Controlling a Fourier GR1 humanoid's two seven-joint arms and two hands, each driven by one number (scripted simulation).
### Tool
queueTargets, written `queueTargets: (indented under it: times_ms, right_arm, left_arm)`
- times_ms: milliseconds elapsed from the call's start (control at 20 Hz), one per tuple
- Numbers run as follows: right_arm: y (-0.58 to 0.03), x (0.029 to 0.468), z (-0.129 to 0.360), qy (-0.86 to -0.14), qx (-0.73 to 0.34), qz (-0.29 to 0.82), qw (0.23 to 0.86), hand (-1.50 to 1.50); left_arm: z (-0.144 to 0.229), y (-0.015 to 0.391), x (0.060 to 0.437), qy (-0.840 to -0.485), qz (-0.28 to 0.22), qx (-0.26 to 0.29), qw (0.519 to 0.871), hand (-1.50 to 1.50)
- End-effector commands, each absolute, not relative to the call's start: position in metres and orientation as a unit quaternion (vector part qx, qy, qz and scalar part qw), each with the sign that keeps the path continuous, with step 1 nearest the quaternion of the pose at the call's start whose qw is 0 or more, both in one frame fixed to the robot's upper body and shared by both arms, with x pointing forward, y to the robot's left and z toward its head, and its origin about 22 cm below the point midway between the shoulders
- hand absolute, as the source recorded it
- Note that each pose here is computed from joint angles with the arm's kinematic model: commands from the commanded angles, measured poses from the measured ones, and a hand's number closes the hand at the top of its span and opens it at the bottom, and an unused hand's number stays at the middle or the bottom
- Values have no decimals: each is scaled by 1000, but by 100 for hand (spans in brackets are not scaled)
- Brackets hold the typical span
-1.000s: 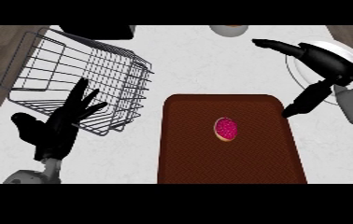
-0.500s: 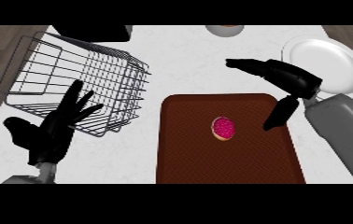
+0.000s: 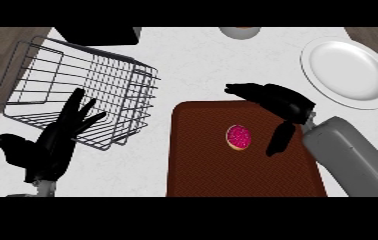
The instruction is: Pick the cupcake from the tray and place it in the plate
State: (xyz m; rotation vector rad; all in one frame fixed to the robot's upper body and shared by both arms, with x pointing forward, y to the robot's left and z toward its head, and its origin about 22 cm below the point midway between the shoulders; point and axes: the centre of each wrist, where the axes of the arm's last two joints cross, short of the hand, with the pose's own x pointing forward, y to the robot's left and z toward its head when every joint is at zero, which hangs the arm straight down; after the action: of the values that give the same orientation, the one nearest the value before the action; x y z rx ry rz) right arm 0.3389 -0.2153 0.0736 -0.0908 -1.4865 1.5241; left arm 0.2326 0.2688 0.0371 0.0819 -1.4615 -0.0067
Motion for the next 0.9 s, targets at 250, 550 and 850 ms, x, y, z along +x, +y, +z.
queueTargets:
  times_ms: [250,550,850]
  right_arm:
    - [-196,322,62,-610,-40,634,474,-150]
    - [-195,319,54,-589,-97,649,471,-150]
    - [-189,314,39,-578,-102,657,473,-150]
  left_arm:
    - [-12,255,207,-564,3,12,826,0]
    - [-10,254,213,-574,5,18,819,0]
    - [-3,250,212,-572,4,12,820,0]
